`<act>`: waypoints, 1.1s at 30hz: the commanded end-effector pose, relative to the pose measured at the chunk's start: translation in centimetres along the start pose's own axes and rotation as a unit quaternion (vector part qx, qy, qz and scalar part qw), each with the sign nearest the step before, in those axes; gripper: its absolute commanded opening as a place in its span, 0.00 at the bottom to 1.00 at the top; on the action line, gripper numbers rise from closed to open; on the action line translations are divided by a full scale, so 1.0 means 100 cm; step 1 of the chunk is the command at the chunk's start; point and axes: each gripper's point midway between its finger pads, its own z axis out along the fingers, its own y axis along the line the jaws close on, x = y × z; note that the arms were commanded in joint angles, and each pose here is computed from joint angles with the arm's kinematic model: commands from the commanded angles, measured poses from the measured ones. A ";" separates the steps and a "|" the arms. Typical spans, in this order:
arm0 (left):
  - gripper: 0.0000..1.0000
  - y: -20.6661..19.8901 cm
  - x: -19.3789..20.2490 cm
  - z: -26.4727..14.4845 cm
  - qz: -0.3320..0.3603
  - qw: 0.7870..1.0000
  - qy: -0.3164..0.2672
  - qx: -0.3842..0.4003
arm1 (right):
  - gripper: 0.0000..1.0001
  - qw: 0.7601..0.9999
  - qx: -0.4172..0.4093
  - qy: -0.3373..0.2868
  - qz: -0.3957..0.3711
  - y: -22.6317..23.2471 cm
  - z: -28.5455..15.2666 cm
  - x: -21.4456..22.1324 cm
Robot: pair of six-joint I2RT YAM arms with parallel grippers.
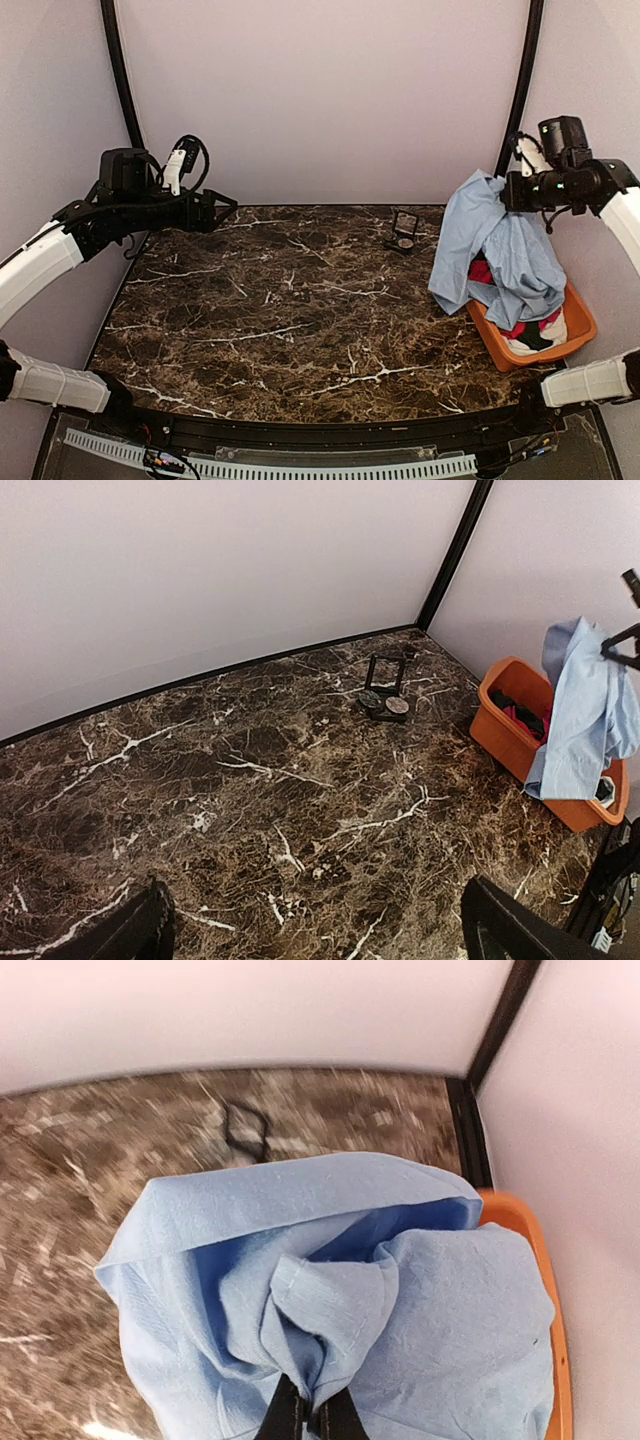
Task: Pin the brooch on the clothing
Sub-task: Pick up the crumpled clothing from the bin, then place the crumpled clothing at the center of the board.
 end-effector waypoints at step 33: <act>1.00 0.086 0.004 -0.049 -0.008 0.962 0.001 -0.274 | 0.98 0.804 -0.454 -0.063 -0.377 0.414 -0.012 0.093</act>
